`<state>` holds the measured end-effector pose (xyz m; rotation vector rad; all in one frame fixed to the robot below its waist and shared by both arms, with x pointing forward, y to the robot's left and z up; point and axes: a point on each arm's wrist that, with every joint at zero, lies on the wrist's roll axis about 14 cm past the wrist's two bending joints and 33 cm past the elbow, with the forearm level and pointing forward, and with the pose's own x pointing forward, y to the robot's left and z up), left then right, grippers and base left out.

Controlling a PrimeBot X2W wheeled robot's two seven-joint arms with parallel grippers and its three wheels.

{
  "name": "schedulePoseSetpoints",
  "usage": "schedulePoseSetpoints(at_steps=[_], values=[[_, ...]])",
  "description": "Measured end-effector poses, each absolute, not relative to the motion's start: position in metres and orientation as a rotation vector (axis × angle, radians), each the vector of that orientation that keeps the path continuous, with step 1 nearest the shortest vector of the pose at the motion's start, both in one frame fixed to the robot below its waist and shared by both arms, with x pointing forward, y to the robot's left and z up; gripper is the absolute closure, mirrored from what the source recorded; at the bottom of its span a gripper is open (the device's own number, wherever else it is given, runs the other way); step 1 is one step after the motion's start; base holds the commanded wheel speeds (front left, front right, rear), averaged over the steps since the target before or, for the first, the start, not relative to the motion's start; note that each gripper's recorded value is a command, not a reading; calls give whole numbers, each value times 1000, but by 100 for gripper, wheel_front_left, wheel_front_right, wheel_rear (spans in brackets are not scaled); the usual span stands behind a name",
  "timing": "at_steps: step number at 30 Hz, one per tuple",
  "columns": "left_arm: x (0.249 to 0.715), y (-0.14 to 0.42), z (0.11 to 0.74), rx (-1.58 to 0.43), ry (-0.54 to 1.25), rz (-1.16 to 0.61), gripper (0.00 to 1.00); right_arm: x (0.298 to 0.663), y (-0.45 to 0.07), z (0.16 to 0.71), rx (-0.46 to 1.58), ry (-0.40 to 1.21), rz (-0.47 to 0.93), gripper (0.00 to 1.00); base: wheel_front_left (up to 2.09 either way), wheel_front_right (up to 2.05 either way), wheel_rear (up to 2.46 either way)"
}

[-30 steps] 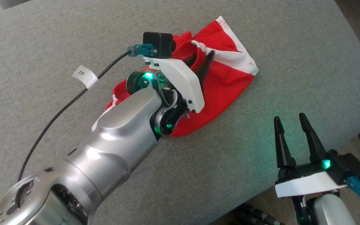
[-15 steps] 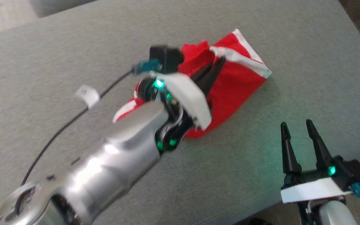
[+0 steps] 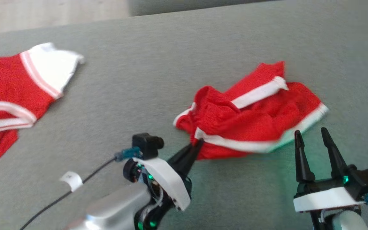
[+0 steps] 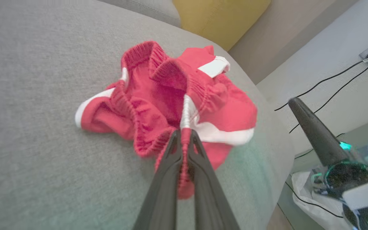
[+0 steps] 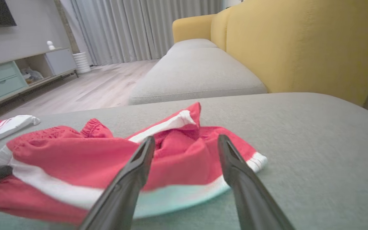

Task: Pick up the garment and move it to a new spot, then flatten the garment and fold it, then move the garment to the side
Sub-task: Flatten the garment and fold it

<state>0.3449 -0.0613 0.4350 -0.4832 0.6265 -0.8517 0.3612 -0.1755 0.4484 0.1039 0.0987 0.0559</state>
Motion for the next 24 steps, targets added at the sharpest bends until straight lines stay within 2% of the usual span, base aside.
schedulePoseSetpoints(at_steps=[7,8,9,10,11,22,23,24], values=[[319,-44,423,-405,620,-853,100,379,-140,445,100,103,170,0,0,0,0],[315,-44,419,-398,631,-854,95,380,-138,444,102,104,176,0,0,0,0],[311,-45,417,-391,640,-867,62,381,-137,443,102,106,180,0,0,0,0],[309,-47,416,-377,645,-883,21,380,-137,443,102,108,180,0,0,0,0],[308,-49,416,-362,643,-892,0,380,-137,443,101,108,178,0,0,0,0],[304,-59,413,-279,643,-961,0,371,-155,446,94,102,124,0,0,0,0],[304,-59,413,-277,641,-964,17,370,-157,447,93,101,119,0,0,0,0],[304,-59,414,-276,640,-967,56,370,-158,447,93,101,115,0,0,0,0]])
